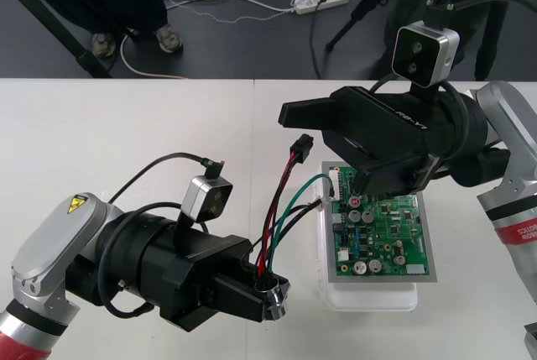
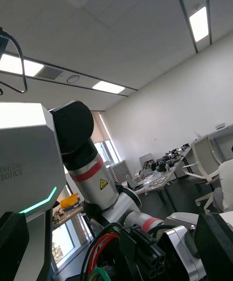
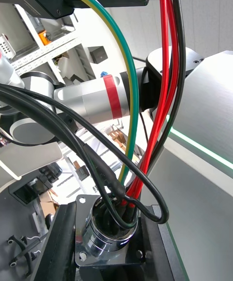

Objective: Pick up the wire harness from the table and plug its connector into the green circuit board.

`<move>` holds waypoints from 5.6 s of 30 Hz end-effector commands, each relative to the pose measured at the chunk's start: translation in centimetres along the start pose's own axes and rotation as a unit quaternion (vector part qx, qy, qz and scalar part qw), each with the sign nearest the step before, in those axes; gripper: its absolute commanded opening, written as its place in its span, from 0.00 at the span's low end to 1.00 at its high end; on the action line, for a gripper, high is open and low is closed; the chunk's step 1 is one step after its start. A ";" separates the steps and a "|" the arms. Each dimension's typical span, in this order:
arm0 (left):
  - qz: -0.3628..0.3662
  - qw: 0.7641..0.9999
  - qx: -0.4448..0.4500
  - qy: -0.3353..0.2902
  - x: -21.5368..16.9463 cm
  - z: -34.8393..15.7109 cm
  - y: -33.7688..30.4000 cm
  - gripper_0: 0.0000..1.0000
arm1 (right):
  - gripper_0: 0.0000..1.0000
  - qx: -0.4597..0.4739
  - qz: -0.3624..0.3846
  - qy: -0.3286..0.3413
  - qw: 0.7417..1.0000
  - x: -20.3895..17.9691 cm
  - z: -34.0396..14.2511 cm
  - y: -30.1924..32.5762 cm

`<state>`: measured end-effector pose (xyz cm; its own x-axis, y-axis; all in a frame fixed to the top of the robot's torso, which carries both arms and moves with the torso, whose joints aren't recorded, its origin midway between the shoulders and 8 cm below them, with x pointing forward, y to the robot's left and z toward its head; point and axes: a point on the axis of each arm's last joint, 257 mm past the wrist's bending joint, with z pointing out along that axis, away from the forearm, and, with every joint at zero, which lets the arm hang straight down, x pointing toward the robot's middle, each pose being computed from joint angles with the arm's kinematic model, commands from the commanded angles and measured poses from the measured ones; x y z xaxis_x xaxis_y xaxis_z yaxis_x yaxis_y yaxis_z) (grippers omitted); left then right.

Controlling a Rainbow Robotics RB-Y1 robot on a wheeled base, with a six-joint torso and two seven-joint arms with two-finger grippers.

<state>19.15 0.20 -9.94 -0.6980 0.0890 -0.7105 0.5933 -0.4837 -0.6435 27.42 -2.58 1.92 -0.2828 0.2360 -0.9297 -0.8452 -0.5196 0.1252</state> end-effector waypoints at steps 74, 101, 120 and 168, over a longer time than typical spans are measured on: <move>0.168 0.983 -0.073 0.019 -4.9 -3.2 -2.4 1.00 | 0.00 0.018 -0.045 0.008 0.999 -0.2 -1.6 5.5; 0.320 0.926 -0.194 -0.053 -12.5 -2.0 -1.5 1.00 | 0.00 0.153 -0.115 0.050 0.980 1.0 -4.5 7.5; 0.363 0.911 -0.163 -0.112 -12.2 2.9 -0.7 1.00 | 0.00 0.279 -0.167 0.037 0.945 -1.1 -5.8 2.5; 0.469 0.855 -0.211 0.068 -13.0 1.6 1.4 1.00 | 0.00 0.267 -0.170 0.024 0.948 -0.9 -4.5 3.6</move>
<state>28.89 -2.61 -2.39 0.0912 -0.0647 -0.9937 0.9948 -0.0386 0.0938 27.88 -8.96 0.62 0.0126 0.2426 -0.9700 -0.9965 0.0833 0.0079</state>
